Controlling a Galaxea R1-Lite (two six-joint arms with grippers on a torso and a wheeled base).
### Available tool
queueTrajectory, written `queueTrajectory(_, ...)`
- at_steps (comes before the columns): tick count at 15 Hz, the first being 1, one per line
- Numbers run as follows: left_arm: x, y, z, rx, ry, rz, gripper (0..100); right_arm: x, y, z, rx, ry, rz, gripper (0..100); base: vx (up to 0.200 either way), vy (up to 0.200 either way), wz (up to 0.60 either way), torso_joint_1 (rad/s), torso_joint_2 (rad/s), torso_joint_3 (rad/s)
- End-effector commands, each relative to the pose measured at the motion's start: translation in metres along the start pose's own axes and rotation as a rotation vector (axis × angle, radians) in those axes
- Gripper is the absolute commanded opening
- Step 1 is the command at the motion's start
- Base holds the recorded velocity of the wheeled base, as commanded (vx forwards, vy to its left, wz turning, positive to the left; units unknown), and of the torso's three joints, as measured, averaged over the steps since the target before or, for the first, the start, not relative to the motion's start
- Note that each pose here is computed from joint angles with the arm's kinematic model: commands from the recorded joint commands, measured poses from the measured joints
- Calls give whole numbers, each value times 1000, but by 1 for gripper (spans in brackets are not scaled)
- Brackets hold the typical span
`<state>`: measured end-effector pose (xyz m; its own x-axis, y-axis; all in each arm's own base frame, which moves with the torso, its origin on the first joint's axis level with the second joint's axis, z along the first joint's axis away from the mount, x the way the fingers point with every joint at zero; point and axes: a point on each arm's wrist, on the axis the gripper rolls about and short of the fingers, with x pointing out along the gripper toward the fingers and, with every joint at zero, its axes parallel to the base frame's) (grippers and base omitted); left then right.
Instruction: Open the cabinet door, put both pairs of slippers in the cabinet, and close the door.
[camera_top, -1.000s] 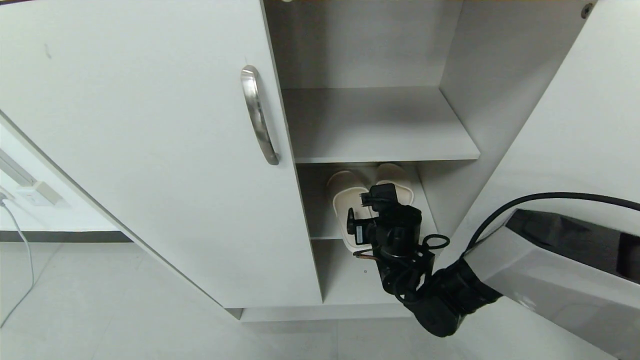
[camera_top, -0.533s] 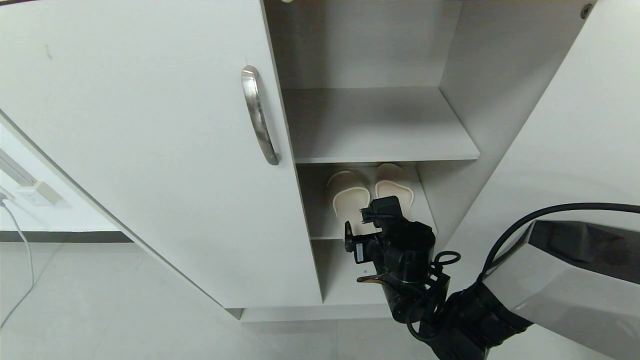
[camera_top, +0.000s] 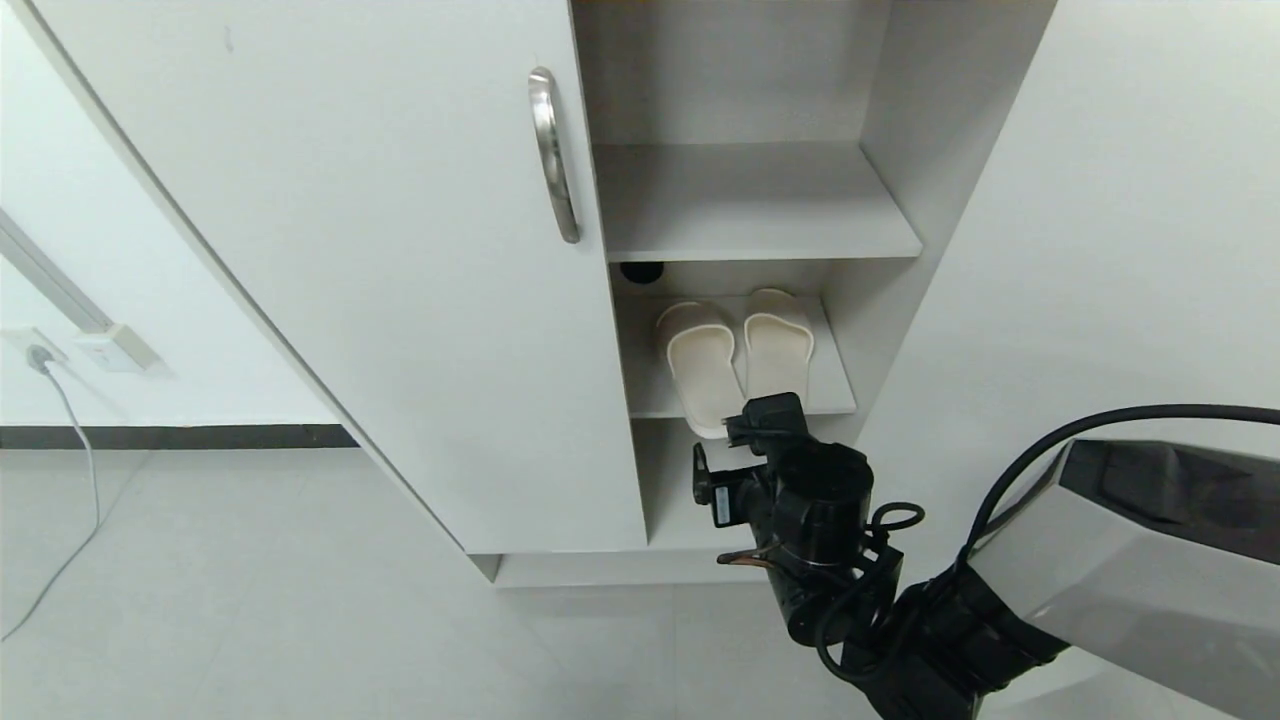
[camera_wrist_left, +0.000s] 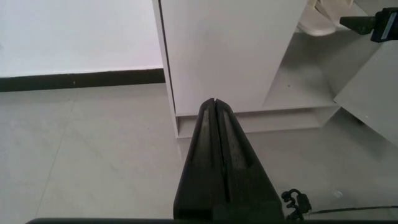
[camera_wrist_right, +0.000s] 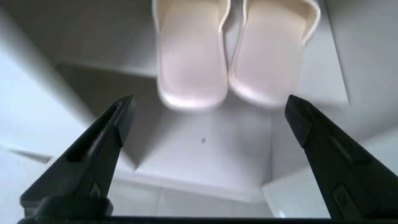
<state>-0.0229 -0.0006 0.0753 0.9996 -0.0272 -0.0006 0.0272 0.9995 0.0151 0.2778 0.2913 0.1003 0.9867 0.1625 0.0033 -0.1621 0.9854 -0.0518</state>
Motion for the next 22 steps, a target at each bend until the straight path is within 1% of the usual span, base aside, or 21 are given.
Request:
queueTrajectory(1, 0, 0, 0, 0, 1, 0, 0, 0, 0, 1, 1, -3, -1, 100, 0, 0, 0, 0, 0, 0)
queueTrajectory(14, 0, 0, 0, 0, 1, -2, 0, -2, -2, -2, -6, 7, 0, 100, 0, 0, 0, 0, 0, 0)
queueTrajectory(22, 0, 0, 0, 2, 1, 0, 0, -1, -3, -1, -7, 8, -3, 100, 0, 0, 0, 2, 2, 185)
